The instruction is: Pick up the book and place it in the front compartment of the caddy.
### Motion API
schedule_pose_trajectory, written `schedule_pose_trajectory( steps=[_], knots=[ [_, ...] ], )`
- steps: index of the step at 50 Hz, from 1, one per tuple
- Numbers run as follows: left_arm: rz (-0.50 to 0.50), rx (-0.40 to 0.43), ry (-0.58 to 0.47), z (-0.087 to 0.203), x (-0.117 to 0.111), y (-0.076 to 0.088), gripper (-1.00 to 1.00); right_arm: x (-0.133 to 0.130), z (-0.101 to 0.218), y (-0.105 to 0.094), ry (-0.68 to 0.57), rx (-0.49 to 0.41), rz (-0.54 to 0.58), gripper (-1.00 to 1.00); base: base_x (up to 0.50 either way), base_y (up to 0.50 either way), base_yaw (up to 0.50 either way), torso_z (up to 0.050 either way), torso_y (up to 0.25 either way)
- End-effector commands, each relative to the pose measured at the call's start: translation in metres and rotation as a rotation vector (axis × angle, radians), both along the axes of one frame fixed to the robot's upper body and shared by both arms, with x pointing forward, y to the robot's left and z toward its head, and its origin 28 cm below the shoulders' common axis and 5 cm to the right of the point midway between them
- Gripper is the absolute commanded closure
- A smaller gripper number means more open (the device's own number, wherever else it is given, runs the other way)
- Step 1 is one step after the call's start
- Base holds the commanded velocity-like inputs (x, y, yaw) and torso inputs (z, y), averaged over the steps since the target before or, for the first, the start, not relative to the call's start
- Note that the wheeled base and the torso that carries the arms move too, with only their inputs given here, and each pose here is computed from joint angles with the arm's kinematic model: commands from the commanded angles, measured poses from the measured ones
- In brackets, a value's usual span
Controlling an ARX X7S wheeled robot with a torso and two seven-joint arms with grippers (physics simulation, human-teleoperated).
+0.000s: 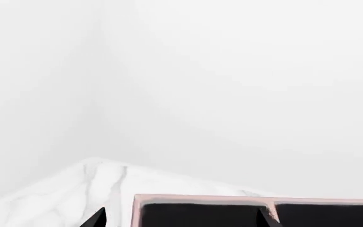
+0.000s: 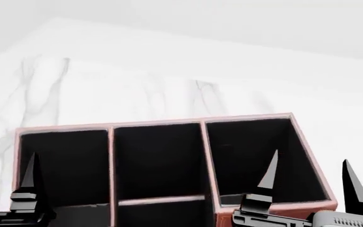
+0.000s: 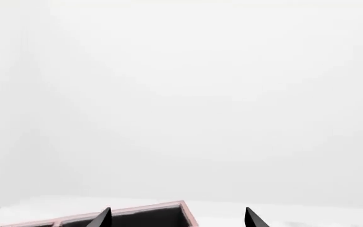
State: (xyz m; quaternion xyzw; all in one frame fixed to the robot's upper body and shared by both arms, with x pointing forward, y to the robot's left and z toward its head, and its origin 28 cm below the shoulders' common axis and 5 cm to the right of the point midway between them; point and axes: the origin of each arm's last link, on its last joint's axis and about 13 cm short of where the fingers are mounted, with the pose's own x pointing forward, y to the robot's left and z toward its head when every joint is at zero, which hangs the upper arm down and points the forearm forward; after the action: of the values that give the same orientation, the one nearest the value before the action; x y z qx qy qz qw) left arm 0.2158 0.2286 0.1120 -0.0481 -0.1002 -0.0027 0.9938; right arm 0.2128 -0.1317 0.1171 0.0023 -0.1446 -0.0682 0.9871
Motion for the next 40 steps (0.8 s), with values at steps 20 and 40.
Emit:
schedule_pose_trajectory(
  steps=[20,40],
  knots=[
    [-0.229,0.045,0.107,0.007,-0.002,0.01,-1.0,0.008,-0.004,-0.01,0.076,0.012,-0.006,-1.0,0.0,0.01,0.17,0.0,0.0],
    [-0.864,0.089,0.496,0.039,-0.033,0.008,-1.0,0.009,-0.003,-0.024,0.055,-0.011,-0.11,-1.0,0.0,0.0,0.0,0.0,0.0]
  ],
)
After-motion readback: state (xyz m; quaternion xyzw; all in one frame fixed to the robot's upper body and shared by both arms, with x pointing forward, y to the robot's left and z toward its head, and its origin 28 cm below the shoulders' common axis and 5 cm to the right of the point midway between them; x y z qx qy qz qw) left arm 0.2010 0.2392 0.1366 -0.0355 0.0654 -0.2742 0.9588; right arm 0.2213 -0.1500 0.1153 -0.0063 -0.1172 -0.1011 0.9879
